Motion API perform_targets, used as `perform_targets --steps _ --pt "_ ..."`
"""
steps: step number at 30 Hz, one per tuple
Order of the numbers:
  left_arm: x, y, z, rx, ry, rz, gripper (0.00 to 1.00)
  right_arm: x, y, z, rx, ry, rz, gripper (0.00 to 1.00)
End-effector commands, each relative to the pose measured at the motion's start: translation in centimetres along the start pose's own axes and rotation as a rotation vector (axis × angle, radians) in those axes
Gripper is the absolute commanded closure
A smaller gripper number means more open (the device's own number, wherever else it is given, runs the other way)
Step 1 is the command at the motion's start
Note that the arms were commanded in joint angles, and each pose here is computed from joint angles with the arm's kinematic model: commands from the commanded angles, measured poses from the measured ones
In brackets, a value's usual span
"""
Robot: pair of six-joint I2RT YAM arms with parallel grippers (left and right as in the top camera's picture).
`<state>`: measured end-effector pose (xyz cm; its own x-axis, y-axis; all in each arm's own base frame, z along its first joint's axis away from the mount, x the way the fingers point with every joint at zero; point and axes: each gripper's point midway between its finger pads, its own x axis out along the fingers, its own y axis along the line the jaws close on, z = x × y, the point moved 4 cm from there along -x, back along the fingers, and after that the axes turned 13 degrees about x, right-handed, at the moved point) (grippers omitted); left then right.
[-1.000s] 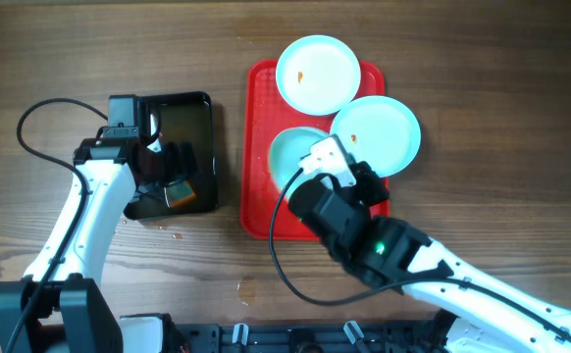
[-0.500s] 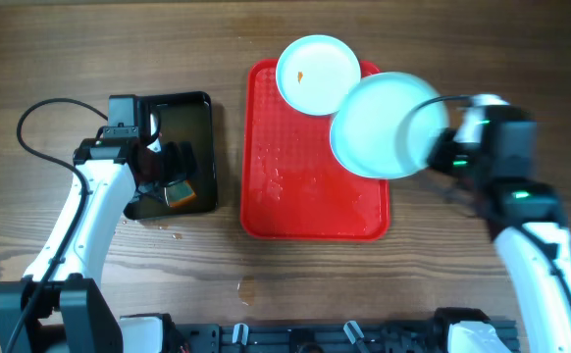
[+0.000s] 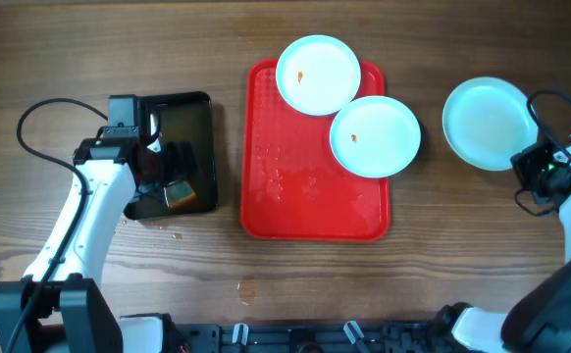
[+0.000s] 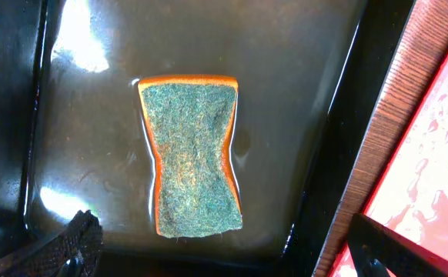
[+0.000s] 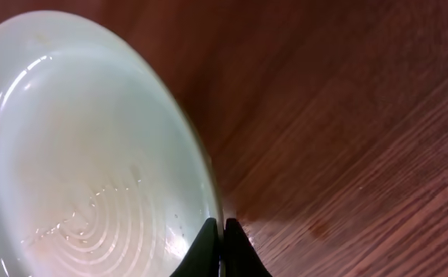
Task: Clean dirty plates on tray and stack at the side
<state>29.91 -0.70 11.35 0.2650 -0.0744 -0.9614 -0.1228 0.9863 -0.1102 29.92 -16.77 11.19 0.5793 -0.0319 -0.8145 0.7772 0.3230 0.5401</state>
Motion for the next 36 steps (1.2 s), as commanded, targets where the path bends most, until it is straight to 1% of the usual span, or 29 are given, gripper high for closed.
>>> perform_targets --steps 1,2,4,5,8,11,14,16,17,19,21,23,26,27,29,30,34,36 --pt "-0.9 -0.2 0.7 0.004 -0.037 -0.016 0.00 1.3 -0.5 1.4 0.029 -0.046 -0.046 0.95" --pt "-0.9 -0.2 0.7 0.004 -0.037 -0.016 0.00 1.3 -0.3 1.5 0.018 -0.052 -0.034 0.90" --pt "-0.9 -0.2 0.7 0.004 -0.037 -0.016 0.00 1.0 0.7 1.6 -0.012 -0.042 0.019 0.65" --pt "-0.9 -0.2 0.7 0.004 -0.037 -0.016 0.00 0.8 1.2 1.4 -0.035 -0.030 0.051 0.59" --pt "-0.9 -0.2 0.7 0.004 -0.037 -0.016 0.00 -0.4 3.4 0.4 -0.133 0.018 0.170 0.51" --pt "-0.9 -0.2 0.7 0.004 -0.037 -0.016 0.00 -1.7 5.4 -1.9 -0.246 0.078 0.243 0.50" --pt "-0.9 -0.2 0.7 0.004 -0.037 -0.016 0.00 -2.5 6.7 -6.2 -0.405 0.178 0.244 0.50" --pt "-1.0 -0.2 0.9 0.002 -0.043 -0.017 0.00 -2.5 7.0 -9.5 -0.502 0.259 0.213 0.50" --pt "-1.0 -0.2 1.0 0.001 -0.050 -0.019 0.00 -2.2 6.8 -11.2 -0.549 0.291 0.163 0.49" --pt "-1.0 -0.6 0.9 -0.002 -0.045 -0.048 0.00 -1.3 6.3 -13.0 -0.642 0.285 0.064 0.47" --pt "-1.0 -1.7 0.1 -0.004 0.001 -0.129 0.00 -0.1 6.0 -13.6 -0.725 0.215 -0.036 0.42" --pt "-1.1 -2.2 -0.4 -0.007 0.029 -0.175 0.00 0.9 6.5 -14.0 -0.780 0.169 -0.063 0.42" --pt "-1.2 -2.5 -0.8 -0.010 0.050 -0.197 0.00 2.7 7.6 -13.2 -0.810 0.070 -0.074 0.41" --pt "-1.2 -2.5 -1.0 -0.012 0.057 -0.196 0.00 3.3 8.1 -13.0 -0.814 0.052 -0.055 0.43" --pt "-1.2 -2.5 -1.1 -0.013 0.063 -0.195 0.00 4.2 8.5 -12.9 -0.816 0.037 -0.038 0.53" --pt "-1.2 -2.5 -1.1 -0.013 0.064 -0.194 0.00 4.7 8.6 -12.9 -0.816 0.040 -0.030 0.56" --pt "-1.2 -2.5 -1.1 -0.013 0.063 -0.195 0.00 6.4 8.6 -14.1 -0.837 0.108 0.019 0.57" --pt "-1.2 -2.5 -1.1 -0.013 0.063 -0.195 0.00 7.1 8.3 -14.5 -0.833 0.140 0.023 0.62"
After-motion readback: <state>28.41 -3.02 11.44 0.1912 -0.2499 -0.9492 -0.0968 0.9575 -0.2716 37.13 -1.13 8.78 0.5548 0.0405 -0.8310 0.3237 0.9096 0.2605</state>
